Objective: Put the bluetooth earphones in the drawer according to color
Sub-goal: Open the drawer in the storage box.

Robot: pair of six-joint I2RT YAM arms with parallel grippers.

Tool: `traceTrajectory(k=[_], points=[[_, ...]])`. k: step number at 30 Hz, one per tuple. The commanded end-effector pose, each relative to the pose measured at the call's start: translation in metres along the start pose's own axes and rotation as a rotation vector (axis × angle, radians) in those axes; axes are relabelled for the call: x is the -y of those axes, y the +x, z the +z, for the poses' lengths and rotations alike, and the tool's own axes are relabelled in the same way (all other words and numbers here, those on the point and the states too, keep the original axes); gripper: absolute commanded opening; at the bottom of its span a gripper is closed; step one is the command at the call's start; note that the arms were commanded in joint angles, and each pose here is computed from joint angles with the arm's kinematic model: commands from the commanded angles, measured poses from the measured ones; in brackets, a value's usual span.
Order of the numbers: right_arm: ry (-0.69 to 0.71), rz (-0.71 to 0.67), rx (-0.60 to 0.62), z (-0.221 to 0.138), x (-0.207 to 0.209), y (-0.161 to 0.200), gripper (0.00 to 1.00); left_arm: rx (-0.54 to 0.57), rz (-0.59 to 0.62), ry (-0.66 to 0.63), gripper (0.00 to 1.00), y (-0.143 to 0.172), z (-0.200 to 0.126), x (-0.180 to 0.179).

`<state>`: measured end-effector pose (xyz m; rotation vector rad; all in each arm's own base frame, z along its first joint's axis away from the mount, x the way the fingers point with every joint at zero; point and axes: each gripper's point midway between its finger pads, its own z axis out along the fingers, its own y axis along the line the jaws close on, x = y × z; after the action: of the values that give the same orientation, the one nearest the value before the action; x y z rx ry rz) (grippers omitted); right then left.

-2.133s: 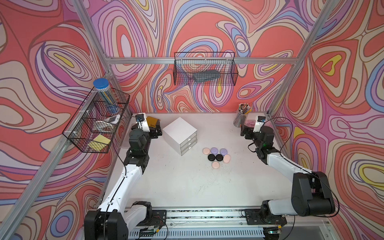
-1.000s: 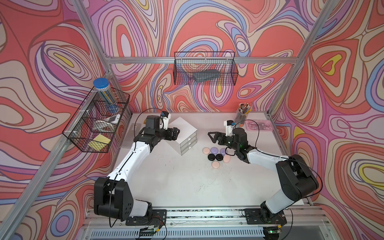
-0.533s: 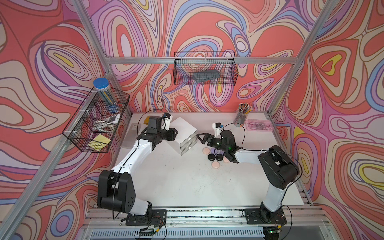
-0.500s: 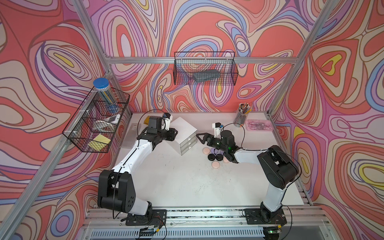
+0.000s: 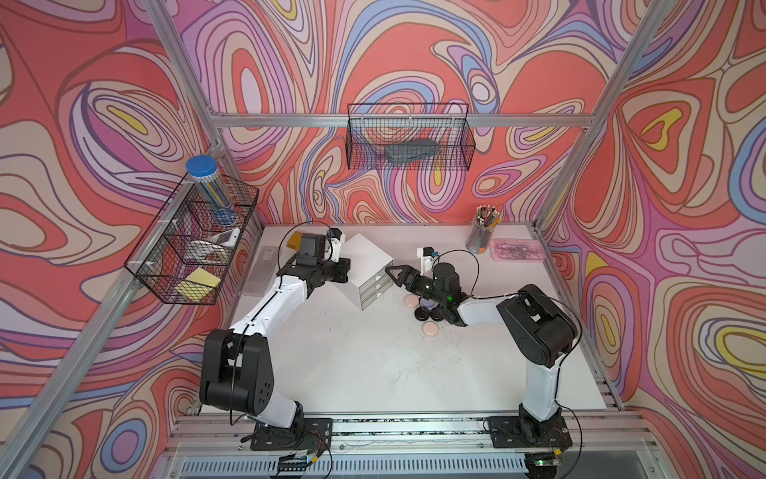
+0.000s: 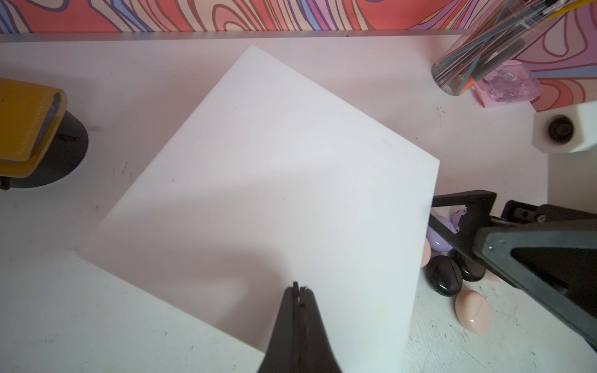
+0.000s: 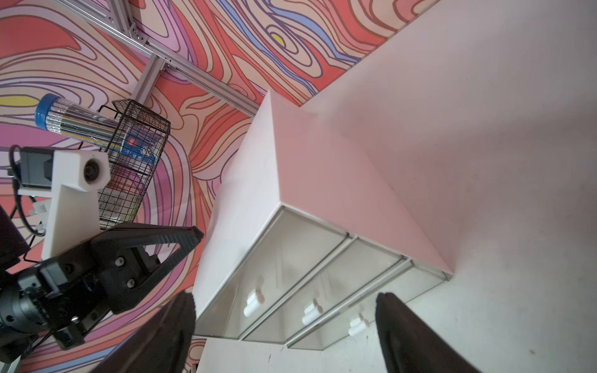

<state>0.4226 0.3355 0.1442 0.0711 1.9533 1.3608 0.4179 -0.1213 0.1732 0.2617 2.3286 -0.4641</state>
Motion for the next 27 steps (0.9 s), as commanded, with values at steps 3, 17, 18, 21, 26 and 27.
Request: traceTrajectory(k=[3,17,18,21,26,27], points=[[-0.051,0.027,-0.001,0.011,-0.009,0.004,0.82,-0.023,-0.009,-0.023,0.00,-0.001,0.001,-0.003],[-0.080,0.054,-0.027,0.024,-0.014,0.015,0.62,-0.129,-0.037,-0.047,0.00,0.013,0.014,-0.011],[-0.082,0.060,-0.028,0.025,-0.014,0.015,0.60,-0.132,-0.037,-0.051,0.00,0.013,0.014,-0.011],[-0.090,0.080,-0.035,0.028,-0.011,0.018,0.55,-0.140,-0.037,-0.059,0.00,0.014,0.015,-0.013],[-0.104,0.095,-0.045,0.031,-0.011,0.023,0.52,-0.147,-0.040,-0.056,0.00,0.015,0.015,-0.013],[-0.105,0.095,-0.045,0.031,-0.011,0.023,0.52,-0.145,-0.040,-0.055,0.00,0.015,0.015,-0.012]])
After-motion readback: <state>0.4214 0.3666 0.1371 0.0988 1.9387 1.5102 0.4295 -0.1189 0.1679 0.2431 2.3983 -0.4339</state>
